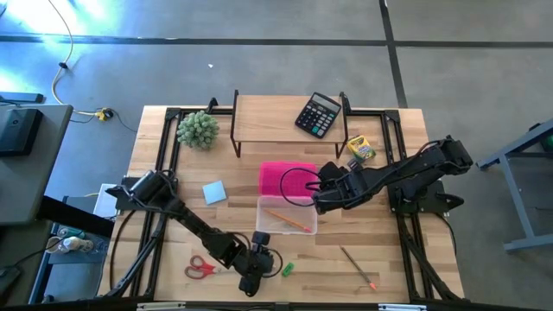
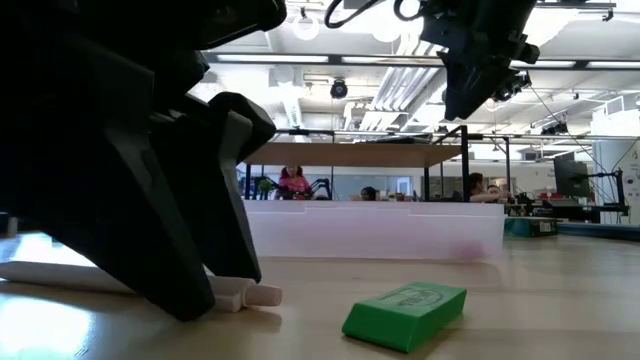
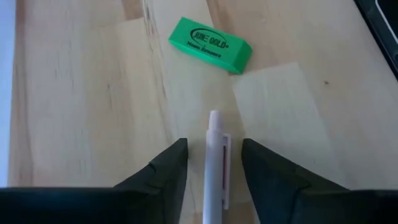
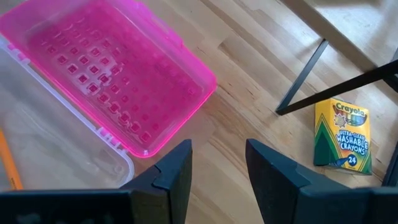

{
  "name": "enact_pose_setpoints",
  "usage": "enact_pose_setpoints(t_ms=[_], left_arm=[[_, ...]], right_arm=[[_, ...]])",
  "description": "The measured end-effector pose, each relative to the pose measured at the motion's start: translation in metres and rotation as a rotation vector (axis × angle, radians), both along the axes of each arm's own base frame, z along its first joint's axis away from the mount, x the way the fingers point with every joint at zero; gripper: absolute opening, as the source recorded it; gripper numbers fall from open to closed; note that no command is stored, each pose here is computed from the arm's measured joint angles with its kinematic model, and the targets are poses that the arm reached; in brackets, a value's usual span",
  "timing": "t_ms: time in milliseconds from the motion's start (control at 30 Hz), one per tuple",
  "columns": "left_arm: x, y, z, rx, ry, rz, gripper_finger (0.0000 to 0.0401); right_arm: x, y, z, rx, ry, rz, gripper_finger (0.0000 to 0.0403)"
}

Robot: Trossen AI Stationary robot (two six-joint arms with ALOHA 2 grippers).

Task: Pack school essentials
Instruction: Put the white pen into the transparent bin

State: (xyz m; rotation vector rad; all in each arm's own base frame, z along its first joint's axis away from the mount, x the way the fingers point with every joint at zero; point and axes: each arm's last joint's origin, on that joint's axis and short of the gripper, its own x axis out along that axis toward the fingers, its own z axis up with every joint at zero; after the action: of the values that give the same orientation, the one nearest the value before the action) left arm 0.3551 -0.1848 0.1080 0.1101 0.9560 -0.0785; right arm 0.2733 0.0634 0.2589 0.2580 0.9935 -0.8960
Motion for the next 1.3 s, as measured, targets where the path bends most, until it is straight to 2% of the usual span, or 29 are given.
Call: enact_pose_setpoints(t_ms=[267,333,567,933,1067,1300], left_arm=[[-0.003,-0.006,-0.011,0.035,0.035,-0.042,0.0024],[-0.004,-0.007,-0.011,0.063,0.023,-0.039,0.0013],[-0.004,-0.007,-0.009,0.087,-0.006,-0.059,0.0013],[-0.007,0.003,0.028,0.142,-0.075,-0.029,0.0002],[-0.006,0.009,0.03,0.16,-0.068,-0.018,0.0001],[-0.007,0.016,0.027,0.098,0.0,0.009,0.0008]], right_arm=[[0.0,0.0,0.0,0.001,0.0,0.0,0.0142],[0.0,0.0,0.0,0.001,0.0,0.0,0.0142],[0.0,0.0,0.0,0.013,0.004,0.001,0.0142],[0.0,0.0,0.0,0.016,0.004,0.002,0.0142],[0.0,0.0,0.0,0.016,0.004,0.002,0.0142],[-0.001,0.004,-0.001,0.037,0.011,0.014,0.0142]])
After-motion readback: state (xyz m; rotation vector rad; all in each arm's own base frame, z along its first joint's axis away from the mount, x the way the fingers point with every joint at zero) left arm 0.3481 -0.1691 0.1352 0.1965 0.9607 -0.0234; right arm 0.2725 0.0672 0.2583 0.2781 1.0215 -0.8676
